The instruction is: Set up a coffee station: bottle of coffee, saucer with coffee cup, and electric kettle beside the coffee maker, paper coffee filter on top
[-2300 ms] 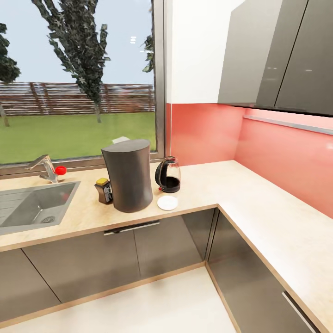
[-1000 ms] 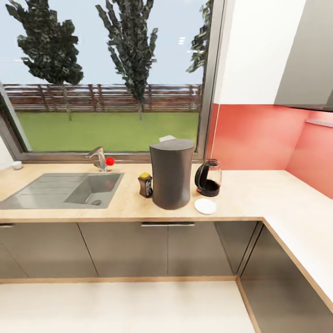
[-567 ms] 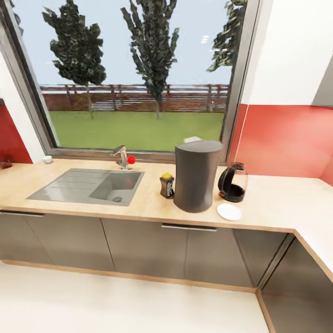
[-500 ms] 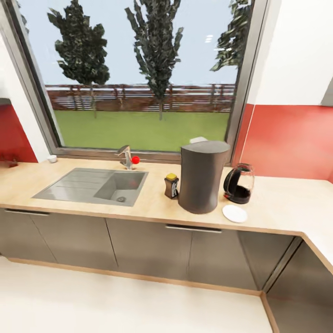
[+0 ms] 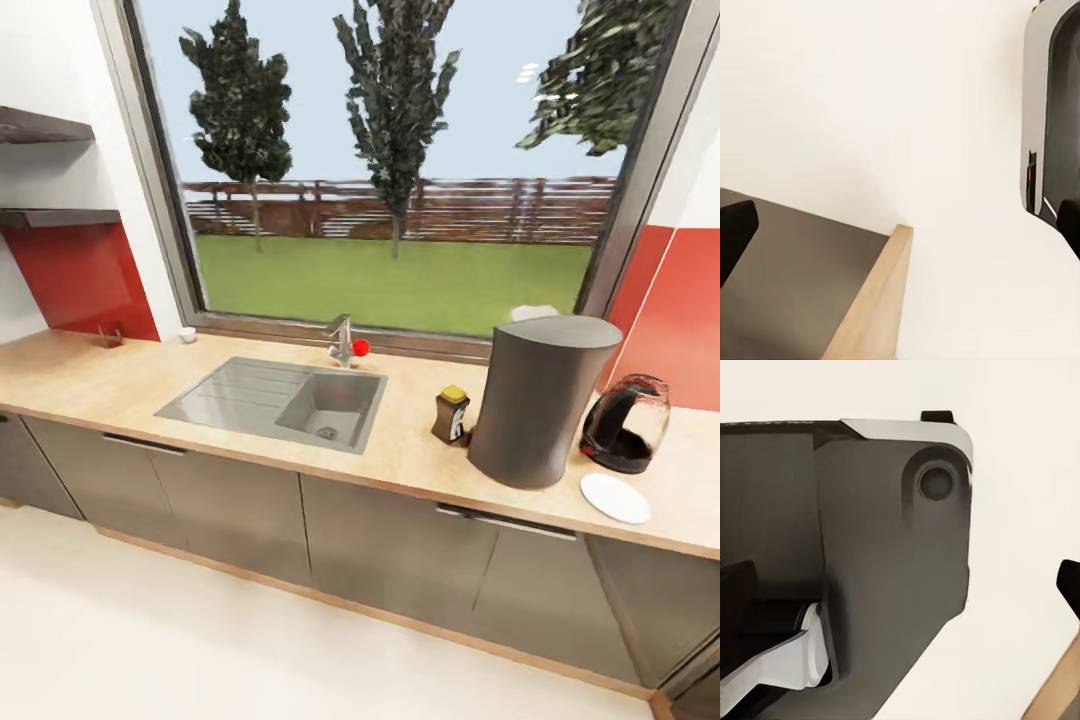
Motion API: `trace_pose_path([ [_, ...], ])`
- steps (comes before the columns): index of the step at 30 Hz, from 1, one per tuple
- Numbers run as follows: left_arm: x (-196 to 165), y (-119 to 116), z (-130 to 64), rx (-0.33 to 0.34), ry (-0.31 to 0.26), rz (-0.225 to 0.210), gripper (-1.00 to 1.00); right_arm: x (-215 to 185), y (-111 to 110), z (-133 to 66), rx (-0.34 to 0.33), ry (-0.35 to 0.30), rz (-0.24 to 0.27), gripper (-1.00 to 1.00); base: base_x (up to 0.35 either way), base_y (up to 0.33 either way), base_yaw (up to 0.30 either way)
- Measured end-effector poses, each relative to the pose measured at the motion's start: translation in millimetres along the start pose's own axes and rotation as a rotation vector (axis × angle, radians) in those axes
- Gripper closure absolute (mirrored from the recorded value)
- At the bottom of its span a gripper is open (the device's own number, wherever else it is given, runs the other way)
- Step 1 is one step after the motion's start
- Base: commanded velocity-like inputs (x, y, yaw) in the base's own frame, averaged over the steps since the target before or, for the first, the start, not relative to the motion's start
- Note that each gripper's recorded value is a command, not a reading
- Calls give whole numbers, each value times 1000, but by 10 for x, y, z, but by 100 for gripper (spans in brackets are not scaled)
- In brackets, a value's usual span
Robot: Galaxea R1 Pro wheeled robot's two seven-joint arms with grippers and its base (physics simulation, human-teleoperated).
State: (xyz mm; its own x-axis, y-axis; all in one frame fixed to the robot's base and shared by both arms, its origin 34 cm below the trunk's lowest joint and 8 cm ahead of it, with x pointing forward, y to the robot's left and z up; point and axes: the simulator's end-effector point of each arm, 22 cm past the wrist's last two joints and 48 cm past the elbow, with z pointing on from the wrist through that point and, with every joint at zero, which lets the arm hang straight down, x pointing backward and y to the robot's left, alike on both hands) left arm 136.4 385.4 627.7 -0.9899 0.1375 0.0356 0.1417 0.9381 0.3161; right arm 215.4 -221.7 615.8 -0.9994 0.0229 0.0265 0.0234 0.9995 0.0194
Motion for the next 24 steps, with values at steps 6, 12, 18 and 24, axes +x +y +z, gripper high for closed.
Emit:
trace_pose_path([
  [6,-14,-5,0,1,-2,0,-100,9,1,3,0,2,2,-100,142,291,272],
  [12,-60,-14,0,2,-12,-1,-100,18,10,5,-1,4,2,-100,168,295,266],
  [18,-70,-29,-2,5,-13,-1,-100,26,23,7,-3,6,2,-100,203,296,252],
  [24,-66,-31,-2,5,-12,-1,-100,36,9,9,1,8,2,-100,210,295,153],
])
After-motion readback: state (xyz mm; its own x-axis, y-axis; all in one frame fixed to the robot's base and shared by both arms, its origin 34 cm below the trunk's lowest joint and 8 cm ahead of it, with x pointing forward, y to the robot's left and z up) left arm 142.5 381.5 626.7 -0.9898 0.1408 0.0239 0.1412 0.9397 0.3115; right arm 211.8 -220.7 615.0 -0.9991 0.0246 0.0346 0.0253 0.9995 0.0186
